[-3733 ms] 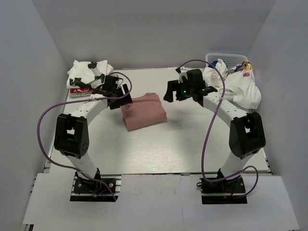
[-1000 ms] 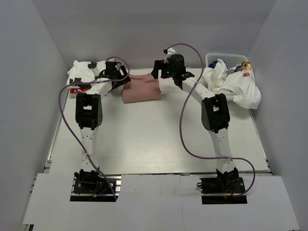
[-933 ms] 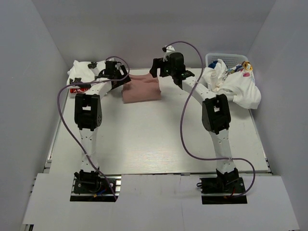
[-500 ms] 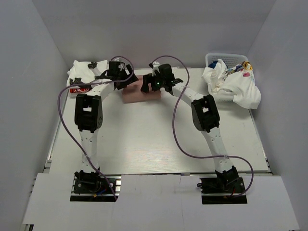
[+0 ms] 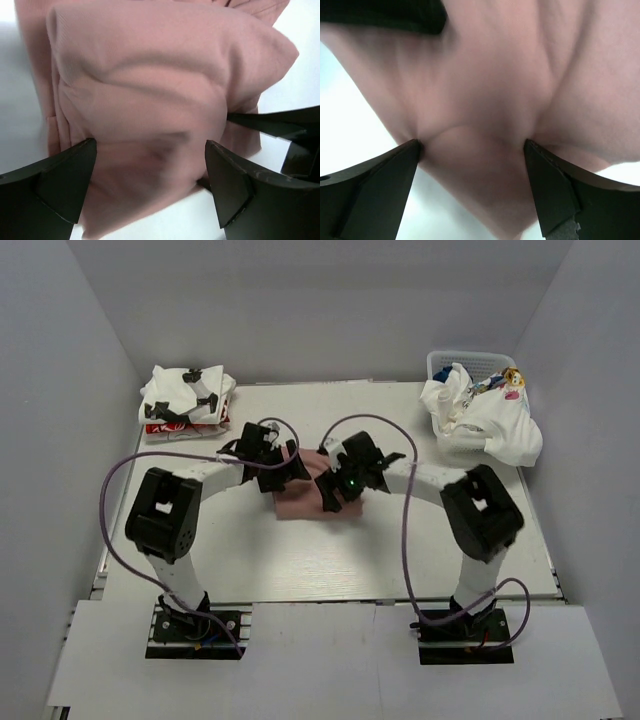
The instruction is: Fold and stack the t-shirts
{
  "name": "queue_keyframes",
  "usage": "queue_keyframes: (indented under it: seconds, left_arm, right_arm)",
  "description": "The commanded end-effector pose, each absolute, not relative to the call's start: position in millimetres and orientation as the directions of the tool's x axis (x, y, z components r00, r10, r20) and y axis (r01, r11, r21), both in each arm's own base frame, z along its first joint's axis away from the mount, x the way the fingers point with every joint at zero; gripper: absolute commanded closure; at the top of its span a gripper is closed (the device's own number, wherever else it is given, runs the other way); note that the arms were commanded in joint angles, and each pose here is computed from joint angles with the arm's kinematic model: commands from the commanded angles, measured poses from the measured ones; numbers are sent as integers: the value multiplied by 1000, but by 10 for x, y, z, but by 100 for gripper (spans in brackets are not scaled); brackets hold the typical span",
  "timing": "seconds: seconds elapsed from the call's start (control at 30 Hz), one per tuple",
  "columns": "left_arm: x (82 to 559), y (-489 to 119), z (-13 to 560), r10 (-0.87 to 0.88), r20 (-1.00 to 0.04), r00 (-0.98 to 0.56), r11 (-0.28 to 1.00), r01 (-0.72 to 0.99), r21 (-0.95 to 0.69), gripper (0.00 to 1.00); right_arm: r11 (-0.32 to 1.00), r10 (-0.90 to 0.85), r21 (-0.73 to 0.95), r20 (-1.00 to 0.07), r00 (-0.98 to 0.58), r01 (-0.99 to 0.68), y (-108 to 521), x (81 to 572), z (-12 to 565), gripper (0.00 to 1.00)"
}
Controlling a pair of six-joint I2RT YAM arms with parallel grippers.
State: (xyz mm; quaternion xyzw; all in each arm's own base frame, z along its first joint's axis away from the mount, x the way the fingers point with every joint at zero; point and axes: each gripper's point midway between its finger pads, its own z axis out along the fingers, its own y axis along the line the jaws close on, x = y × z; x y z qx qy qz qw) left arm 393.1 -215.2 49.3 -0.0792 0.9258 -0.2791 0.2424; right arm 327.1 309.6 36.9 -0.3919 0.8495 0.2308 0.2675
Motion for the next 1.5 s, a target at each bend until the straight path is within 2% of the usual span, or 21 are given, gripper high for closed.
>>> queue_keyframes:
  seconds: [0.0, 0.03, 0.07, 0.1, 0.17, 0.23, 0.33, 0.47, 0.53, 0.6, 0.63, 0.77, 0.8, 0.87, 0.97, 1.0, 1.07, 1.1, 1.13, 1.17, 1.47]
  left_arm:
    - [3210, -2136, 531, -212, -300, -930, 848, -23, -529, 0]
    - [3120, -2149, 605, -201, -304, -931, 847, -10, -531, 0]
    - [3048, -2147, 674, -193, -315, -929, 852, 0, -523, 0]
    - [2961, -2152, 896, -187, -358, -915, 851, 32, -525, 0]
    - [2938, -2059, 1040, -203, -417, -886, 867, 36, -498, 0]
    - [2990, -1962, 1207, -207, -508, -836, 879, 69, -472, 0]
    - [3153, -1882, 1248, -192, -562, -804, 902, 80, -424, 0]
    - [3301, -1858, 946, -172, -501, -848, 930, 27, -366, 0]
    - [3410, -1956, 786, -135, -486, -863, 929, 61, -366, 5]
    - [3598, -2029, 815, -116, -516, -849, 928, 93, -362, 8]
    - [3646, -2022, 709, -99, -508, -856, 936, 93, -338, 12]
    - [3844, -2004, 728, -89, -549, -831, 950, 95, -297, 32]
    - [3861, -2012, 697, -89, -549, -831, 950, 95, -297, 41]
    - [3882, -2021, 674, -89, -551, -830, 950, 95, -298, 47]
    - [3998, -1995, 716, -96, -576, -812, 953, 93, -289, 61]
    - [4004, -1977, 676, -95, -573, -814, 957, 85, -279, 70]
    - [4042, -1993, 726, -98, -583, -807, 955, 89, -283, 84]
    - [4055, -2017, 742, -99, -587, -803, 951, 96, -292, 100]
    - [4055, -2017, 742, -99, -588, -803, 951, 96, -293, 100]
    - [4067, -2004, 787, -103, -598, -795, 953, 94, -289, 100]
    - [3868, -2118, 1374, -106, -699, -707, 914, 208, -349, 100]
  right_arm:
    - [644, -588, 182, -505, -633, -743, 2605, 2652, 283, 10]
    - [651, -569, 202, -508, -647, -732, 2597, 2557, 364, 10]
    - [623, -535, 198, -599, -597, -757, 2664, 2503, 741, 10]
    - [616, -540, 216, -584, -606, -757, 2587, 2308, 668, 10]
    - [651, -401, 202, -727, -557, -732, 2633, 2391, 1172, 10]
    - [740, -308, 147, -794, -525, -656, 2449, 2544, 1313, 10]
    - [814, -194, 124, -864, -466, -568, 2340, 2780, 1587, 10]
    - [891, -180, 114, -800, -572, -440, 2293, 3112, 1355, 10]
    - [920, -208, 76, -739, -641, -385, 2256, 3274, 1051, 15]
    - [927, -186, 82, -746, -639, -366, 2289, 3469, 1119, 20]
    - [930, -192, 84, -721, -666, -359, 2274, 3540, 939, 29]
    - [913, -201, 117, -706, -679, -391, 2328, 3688, 784, 42]
    - [900, -199, 142, -708, -677, -413, 2389, 3702, 798, 44]
    - [898, -197, 154, -698, -689, -412, 2382, 3758, 722, 57]
    - [854, -200, 214, -705, -680, -474, 2473, 3779, 687, 59]
    - [834, -204, 225, -722, -661, -504, 2544, 3810, 698, 59]
    - [821, -201, 251, -713, -672, -513, 2541, 3838, 656, 69]
    - [813, -201, 271, -700, -686, -515, 2571, 3812, 613, 76]
    - [794, -194, 298, -702, -685, -530, 2607, 3832, 662, 91]
    - [779, -198, 311, -702, -685, -544, 2637, 3810, 673, 100]
    - [737, -127, 312, -808, -576, -600, 2541, 3510, 1358, 100]
